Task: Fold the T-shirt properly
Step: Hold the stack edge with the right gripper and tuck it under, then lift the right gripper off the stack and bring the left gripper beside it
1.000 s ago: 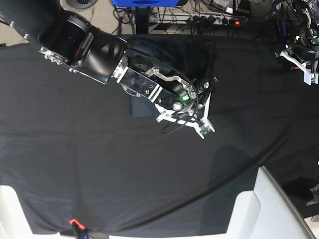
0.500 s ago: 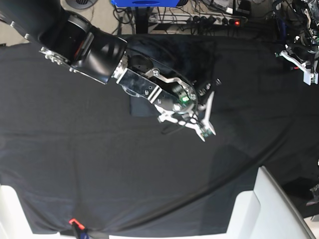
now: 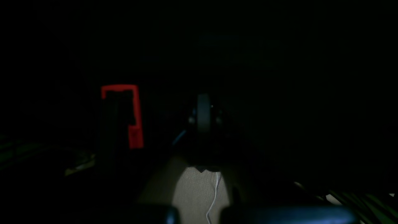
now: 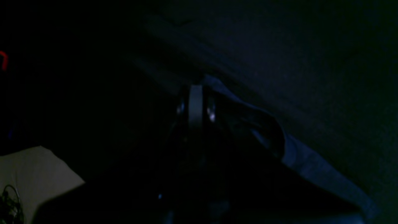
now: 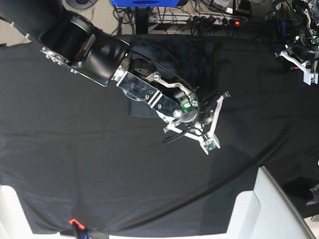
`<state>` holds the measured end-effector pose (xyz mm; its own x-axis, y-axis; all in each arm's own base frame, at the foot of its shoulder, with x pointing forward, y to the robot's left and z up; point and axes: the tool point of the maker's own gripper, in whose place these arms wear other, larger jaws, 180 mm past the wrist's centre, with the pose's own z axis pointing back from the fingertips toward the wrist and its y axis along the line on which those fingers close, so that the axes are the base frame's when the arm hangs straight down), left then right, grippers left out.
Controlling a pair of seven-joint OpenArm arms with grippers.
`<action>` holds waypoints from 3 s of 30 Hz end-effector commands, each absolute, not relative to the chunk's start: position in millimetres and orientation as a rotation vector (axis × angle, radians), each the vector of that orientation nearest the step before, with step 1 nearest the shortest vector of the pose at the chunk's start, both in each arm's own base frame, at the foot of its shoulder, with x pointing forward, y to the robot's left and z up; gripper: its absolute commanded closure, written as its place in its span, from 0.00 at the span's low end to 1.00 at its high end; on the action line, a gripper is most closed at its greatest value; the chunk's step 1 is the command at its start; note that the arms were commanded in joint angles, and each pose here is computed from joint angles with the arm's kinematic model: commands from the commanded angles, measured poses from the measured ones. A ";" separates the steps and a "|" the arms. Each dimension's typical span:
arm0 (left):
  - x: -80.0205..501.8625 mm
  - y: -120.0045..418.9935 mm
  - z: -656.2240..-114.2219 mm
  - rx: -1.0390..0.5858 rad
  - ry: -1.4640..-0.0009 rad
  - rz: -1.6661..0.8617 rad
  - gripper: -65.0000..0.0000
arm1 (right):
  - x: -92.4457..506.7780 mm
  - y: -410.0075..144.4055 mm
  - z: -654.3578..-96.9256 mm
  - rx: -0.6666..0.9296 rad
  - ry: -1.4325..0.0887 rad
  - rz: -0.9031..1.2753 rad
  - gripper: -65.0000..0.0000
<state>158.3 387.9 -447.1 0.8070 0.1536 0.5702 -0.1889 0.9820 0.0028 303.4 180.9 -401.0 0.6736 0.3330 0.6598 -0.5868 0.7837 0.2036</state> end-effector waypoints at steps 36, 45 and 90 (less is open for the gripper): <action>185.3 397.9 -433.1 0.065 -0.671 0.191 1.00 | 209.6 142.1 -418.1 0.483 -0.443 0.565 0.96; 183.4 397.0 -436.0 0.060 -0.663 0.195 1.00 | 204.8 133.7 -452.8 0.426 -0.415 0.566 0.96; 233.7 274.4 -412.0 -0.442 -0.687 0.022 0.38 | 207.9 128.7 -406.9 0.497 -0.456 0.560 0.96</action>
